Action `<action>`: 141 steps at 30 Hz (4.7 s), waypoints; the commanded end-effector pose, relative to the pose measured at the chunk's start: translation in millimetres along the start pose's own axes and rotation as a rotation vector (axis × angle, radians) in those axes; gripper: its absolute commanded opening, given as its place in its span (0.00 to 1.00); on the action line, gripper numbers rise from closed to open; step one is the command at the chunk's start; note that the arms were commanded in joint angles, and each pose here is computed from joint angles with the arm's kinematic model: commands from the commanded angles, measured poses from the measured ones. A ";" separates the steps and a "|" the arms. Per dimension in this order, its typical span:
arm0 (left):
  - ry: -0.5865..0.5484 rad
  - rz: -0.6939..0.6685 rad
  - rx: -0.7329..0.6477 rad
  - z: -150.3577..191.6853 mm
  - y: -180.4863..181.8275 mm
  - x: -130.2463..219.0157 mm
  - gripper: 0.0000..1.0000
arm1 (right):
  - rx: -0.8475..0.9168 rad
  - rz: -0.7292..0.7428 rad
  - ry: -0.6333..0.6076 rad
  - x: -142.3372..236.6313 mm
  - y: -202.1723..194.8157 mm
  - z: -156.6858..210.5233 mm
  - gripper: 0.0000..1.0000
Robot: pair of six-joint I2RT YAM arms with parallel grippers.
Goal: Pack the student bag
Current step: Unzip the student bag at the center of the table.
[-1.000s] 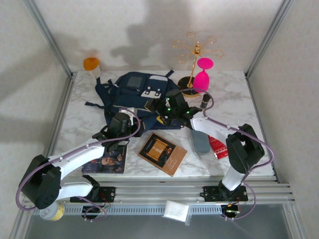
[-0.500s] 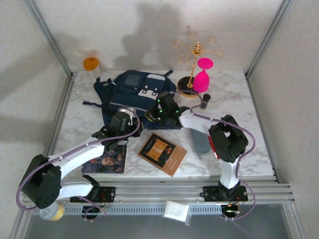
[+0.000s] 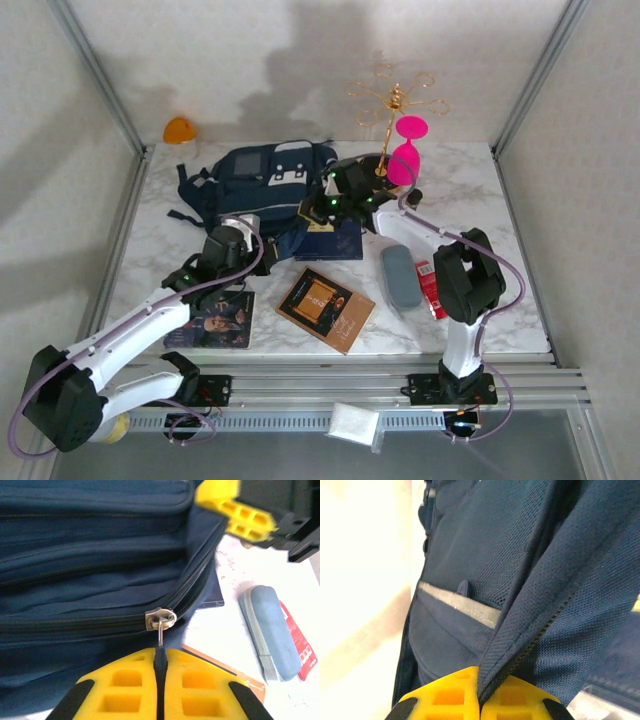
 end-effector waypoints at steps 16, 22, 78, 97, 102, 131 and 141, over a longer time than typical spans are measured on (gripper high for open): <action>0.036 0.166 0.053 -11.6 -12.8 -29.1 0.00 | 0.024 0.201 -0.054 28.9 -10.9 30.9 0.73; 0.052 0.205 0.063 -11.1 -18.9 -32.5 0.00 | -0.084 0.087 0.040 10.9 3.9 78.6 0.84; 0.001 0.176 0.082 4.1 -15.0 -21.9 0.00 | 0.105 0.428 -0.041 63.8 -22.3 77.7 0.86; 0.017 0.227 0.067 6.9 -32.4 -25.7 0.00 | -0.222 0.257 -0.177 -14.4 -25.3 65.3 0.85; 0.015 0.221 0.060 3.6 -34.1 -23.3 0.00 | -0.136 0.313 -0.204 -14.4 -30.5 60.9 0.44; -0.076 -0.434 0.248 -20.9 128.6 -3.7 0.00 | 0.020 0.210 -0.224 47.7 -11.7 6.3 0.00; -0.113 -0.529 0.316 -40.2 177.9 -20.5 0.00 | 0.018 0.152 -0.142 9.2 4.8 28.0 0.00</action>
Point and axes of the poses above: each hand's point on the last joint's axis, 136 mm out from that joint toward the fingers, its own x axis back along the fingers, its own y axis along the line the jaws close on, z = x × y, the point moved 7 cm from there along x, back along the fingers, and after that the axes turned 7 degrees about -x, right-handed, at the moved point
